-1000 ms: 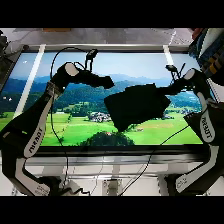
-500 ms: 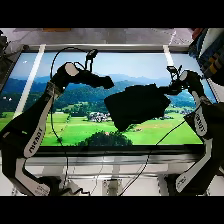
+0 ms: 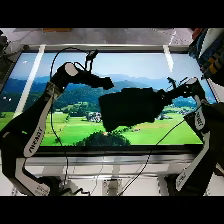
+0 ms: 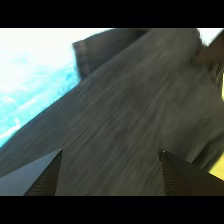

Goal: Fold the clothes and pants, and hang the long-sleeved shirts on hangers.

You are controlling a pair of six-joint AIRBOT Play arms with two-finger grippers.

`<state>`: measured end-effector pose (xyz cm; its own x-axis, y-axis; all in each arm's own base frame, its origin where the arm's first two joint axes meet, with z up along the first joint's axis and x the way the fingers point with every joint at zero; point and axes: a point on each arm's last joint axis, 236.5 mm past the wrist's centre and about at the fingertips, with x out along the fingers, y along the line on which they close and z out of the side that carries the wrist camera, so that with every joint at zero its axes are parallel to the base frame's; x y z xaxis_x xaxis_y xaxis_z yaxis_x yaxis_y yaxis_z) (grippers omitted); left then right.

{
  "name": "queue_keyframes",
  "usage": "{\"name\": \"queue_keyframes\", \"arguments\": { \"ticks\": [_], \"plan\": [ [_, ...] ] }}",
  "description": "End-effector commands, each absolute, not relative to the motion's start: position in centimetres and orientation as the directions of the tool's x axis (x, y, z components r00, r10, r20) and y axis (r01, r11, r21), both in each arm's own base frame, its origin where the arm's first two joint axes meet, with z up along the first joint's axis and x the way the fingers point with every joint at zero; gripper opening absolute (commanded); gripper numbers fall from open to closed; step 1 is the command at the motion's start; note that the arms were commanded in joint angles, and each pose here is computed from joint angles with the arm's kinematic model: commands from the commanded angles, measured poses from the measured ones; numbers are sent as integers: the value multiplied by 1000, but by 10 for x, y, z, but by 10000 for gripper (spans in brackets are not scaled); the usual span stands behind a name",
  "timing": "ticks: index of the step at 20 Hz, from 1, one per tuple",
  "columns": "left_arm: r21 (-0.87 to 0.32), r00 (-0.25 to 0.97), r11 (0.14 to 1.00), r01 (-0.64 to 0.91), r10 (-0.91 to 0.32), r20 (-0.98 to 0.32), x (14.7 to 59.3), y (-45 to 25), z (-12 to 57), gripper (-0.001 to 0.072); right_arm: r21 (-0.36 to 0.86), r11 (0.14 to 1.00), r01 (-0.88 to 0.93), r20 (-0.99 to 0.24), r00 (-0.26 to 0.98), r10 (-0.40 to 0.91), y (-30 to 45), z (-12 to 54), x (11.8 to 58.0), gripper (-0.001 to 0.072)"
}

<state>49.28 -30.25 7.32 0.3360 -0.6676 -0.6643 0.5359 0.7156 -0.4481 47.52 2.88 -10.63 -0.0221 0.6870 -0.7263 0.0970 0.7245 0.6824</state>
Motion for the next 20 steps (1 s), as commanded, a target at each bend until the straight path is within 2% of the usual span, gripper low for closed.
{"name": "queue_keyframes", "arguments": {
  "ticks": [1,3,4,5,6,9,10,11,12,13,14,15,20],
  "plan": [
    [-420,343,720,553,-656,-672,497,-294,71,693,771,635,40,-619,-184,764,75,-96,445,584],
    [-382,336,740,553,-618,-711,496,-279,63,690,793,609,7,-593,-224,774,111,-91,441,586],
    [-372,322,747,550,-601,-731,494,-270,59,642,800,599,-16,-586,-235,776,131,-89,440,590],
    [-371,306,751,546,-591,-746,491,-262,58,573,801,597,-37,-588,-231,775,149,-90,443,634],
    [-376,299,754,539,-588,-751,489,-255,59,571,792,608,-45,-602,-215,769,168,-93,448,715],
    [-380,304,772,509,-575,-760,493,-230,62,562,767,634,-96,-640,-191,744,228,-102,451,684],
    [-381,311,779,497,-570,-760,496,-221,63,480,765,632,-123,-643,-193,741,247,-103,448,683],
    [-379,326,788,484,-565,-758,499,-211,67,353,764,628,-148,-645,-193,739,267,-103,445,634],
    [-376,344,797,473,-560,-754,502,-202,72,262,762,625,-172,-648,-191,737,284,-103,442,382],
    [-371,365,804,465,-555,-747,504,-192,81,175,757,625,-193,-653,-180,736,296,-102,441,62],
    [-365,382,809,460,-552,-741,504,-183,91,95,752,627,-205,-658,-162,736,304,-98,443,35],
    [-357,403,815,457,-548,-733,503,-174,104,62,748,626,-218,-659,-141,739,307,-92,446,35],
    [-291,557,844,450,-520,-647,487,-134,192,61,737,627,-254,-644,20,765,259,0,476,35]
  ]
}}
